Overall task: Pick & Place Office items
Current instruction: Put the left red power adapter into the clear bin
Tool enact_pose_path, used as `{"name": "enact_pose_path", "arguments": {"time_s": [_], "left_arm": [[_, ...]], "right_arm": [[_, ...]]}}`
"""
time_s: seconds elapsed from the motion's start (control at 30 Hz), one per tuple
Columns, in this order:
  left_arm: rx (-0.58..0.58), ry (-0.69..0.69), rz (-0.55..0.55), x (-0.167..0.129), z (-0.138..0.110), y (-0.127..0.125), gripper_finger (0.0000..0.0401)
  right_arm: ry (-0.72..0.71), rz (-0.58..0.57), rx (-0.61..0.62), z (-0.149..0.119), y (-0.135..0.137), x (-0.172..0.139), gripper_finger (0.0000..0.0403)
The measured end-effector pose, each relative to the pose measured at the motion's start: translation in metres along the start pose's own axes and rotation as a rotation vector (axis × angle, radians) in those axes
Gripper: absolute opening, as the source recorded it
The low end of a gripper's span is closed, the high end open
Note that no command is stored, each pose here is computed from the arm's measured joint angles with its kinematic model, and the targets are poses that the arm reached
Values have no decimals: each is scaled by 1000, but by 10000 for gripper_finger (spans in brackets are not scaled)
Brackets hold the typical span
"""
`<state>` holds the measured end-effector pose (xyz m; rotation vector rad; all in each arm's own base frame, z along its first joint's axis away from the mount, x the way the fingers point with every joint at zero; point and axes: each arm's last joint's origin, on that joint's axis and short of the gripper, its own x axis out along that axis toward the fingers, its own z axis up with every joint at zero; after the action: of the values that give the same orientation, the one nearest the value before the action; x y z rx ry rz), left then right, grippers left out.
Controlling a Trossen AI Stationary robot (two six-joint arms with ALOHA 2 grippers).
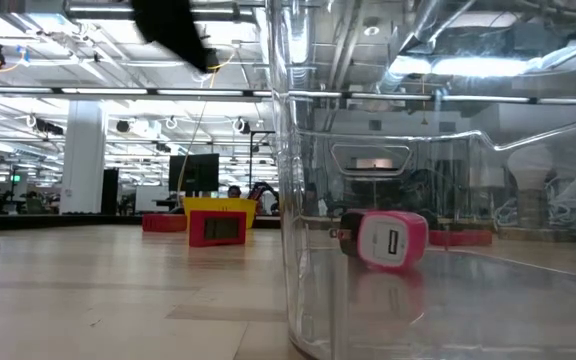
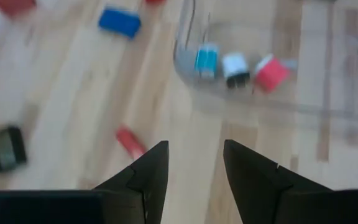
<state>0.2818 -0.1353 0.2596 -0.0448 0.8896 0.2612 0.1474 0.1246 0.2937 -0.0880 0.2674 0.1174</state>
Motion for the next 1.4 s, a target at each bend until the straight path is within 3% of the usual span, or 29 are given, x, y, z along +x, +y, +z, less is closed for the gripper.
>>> {"name": "enact_pose_path", "arguments": {"time_s": [0.17, 0.43, 0.67, 0.8, 0.93, 1.0, 1.17, 1.4], "left_arm": [[-97, 39, -36, -4, -39, 2, 149], [-123, -91, -157, 2, -85, -16, 149], [-98, -389, -27, 15, -107, -15, 149], [-38, -469, 72, 21, -113, -7, 149], [7, -488, 81, 20, -119, 4, 149], [22, -489, 55, 19, -127, 14, 149], [19, -562, -147, 8, -139, 36, 149], [39, -810, -323, -5, -149, 72, 149]], "right_arm": [[-1, 0, 9, 0, 0, 0, 221], [44, -26, 51, -5, -3, 1, 221], [159, -152, 136, -22, -15, 5, 221], [127, -142, 146, -22, -18, 9, 221], [35, -83, 110, -9, -21, 10, 221], [-29, -58, 97, -1, -24, 8, 221], [-91, -41, 64, 7, -26, 3, 221], [-99, -24, 73, 7, -21, 6, 221]]}}
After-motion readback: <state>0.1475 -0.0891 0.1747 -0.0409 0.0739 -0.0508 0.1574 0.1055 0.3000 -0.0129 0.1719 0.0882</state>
